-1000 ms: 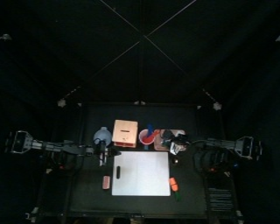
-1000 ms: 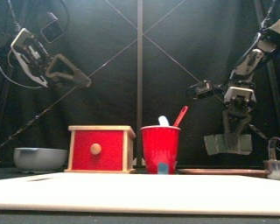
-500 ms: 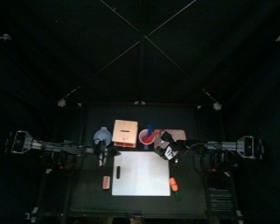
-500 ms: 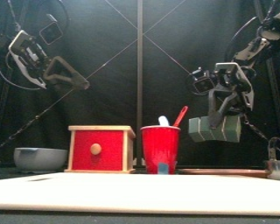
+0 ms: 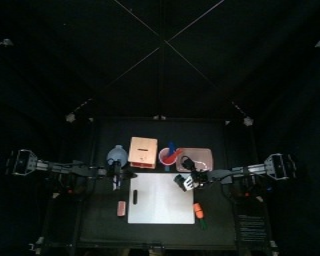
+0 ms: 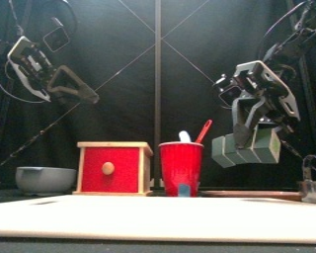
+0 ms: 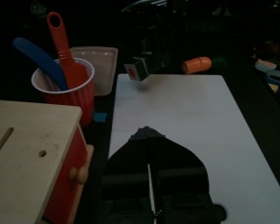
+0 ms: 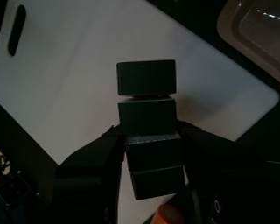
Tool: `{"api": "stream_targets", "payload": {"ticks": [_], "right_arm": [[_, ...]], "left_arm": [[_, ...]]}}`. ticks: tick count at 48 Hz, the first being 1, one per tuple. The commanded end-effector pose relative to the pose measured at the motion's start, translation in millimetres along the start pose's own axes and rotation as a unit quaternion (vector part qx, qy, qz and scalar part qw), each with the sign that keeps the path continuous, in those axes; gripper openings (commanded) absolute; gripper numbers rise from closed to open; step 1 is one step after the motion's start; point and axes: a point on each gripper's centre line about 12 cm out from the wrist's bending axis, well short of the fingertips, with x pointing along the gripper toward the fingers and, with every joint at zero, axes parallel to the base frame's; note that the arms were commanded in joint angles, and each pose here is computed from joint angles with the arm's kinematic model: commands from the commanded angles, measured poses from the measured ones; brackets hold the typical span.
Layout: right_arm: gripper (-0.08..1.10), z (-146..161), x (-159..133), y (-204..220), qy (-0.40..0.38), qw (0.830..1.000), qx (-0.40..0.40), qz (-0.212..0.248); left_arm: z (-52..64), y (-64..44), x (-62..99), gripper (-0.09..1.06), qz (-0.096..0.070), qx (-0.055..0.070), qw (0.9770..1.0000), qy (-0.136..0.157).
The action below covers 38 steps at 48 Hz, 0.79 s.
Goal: Place sushi on board then cut the sushi with the knife then place the pieces on the plate
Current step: Place the sushi on the board
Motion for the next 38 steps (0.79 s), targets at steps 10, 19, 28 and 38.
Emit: {"api": "stream_targets", "payload": {"ticks": [10,19,28,38], "right_arm": [[0.60,-4.6,3.3,45.1,-0.033,0.997,0.043,-0.057],[0.60,-15.1,16.6,65.9,-0.058,0.989,0.107,-0.088],[0.60,-20.7,30.8,84.1,-0.086,0.975,0.168,-0.120],[0.60,-18.1,46.1,107.5,-0.106,0.958,0.224,-0.141]], "left_arm": [[4.4,0.9,1.6,-0.02,0.002,0.000,1.0000,-0.007],[4.4,0.9,1.6,-0.02,0.002,0.000,1.0000,-0.007],[4.4,0.1,1.6,-0.02,0.000,0.000,1.0000,-0.007],[5.3,0.1,1.5,-0.02,0.000,0.001,1.0000,-0.008]]}}
